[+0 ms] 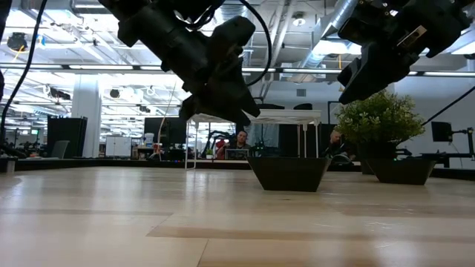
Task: Pick & Place Mini shaped plates
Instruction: Stack the distorted square plate on top of the distorted square plate on the shelf
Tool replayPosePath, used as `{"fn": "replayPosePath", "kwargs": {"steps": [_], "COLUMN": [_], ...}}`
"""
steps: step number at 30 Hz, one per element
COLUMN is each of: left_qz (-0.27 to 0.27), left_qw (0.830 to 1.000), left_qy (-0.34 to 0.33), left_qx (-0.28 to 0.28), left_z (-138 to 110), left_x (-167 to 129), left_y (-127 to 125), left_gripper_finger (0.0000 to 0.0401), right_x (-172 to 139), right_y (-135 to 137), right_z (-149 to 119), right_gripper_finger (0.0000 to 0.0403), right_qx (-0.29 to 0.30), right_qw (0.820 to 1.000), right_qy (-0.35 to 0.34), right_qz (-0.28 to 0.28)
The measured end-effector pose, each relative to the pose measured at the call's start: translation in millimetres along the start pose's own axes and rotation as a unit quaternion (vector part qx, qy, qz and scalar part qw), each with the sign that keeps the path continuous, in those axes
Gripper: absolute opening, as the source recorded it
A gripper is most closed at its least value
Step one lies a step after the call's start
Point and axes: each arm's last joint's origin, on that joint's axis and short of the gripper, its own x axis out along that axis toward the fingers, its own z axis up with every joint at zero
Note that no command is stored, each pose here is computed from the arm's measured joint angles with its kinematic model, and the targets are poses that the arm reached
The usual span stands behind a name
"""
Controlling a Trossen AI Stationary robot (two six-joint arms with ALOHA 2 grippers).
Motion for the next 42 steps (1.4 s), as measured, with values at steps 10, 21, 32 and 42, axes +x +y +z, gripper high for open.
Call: {"fn": "replayPosePath", "kwargs": {"steps": [10,21,32,42], "left_qz": [-0.002,0.014,0.005,0.015], "left_qw": [0.999,0.997,0.997,0.997], "left_qy": [-0.018,-0.013,-0.001,0.009], "left_qx": [-0.038,-0.068,-0.082,-0.08], "left_z": [-17.7,-36.8,-43.7,-47.8], "left_x": [20.9,30.3,30.9,35.2], "left_y": [-9.3,-15.9,-21.1,-17.6], "left_gripper_finger": [0.0127,0.0127,0.0127,0.0127], "right_x": [0.0,0.1,0.0,0.0], "right_y": [-0.3,-0.2,-0.3,-0.2], "right_z": [-1.7,-1.8,-2.1,-2.2], "right_gripper_finger": [0.0,0.0,0.0,0.0], "right_qx": [-0.001,-0.001,-0.001,-0.001], "right_qw": [1.0,1.0,1.0,1.0], "right_qy": [0.009,0.009,0.011,0.011], "right_qz": [-0.001,0.0,0.0,0.0]}}
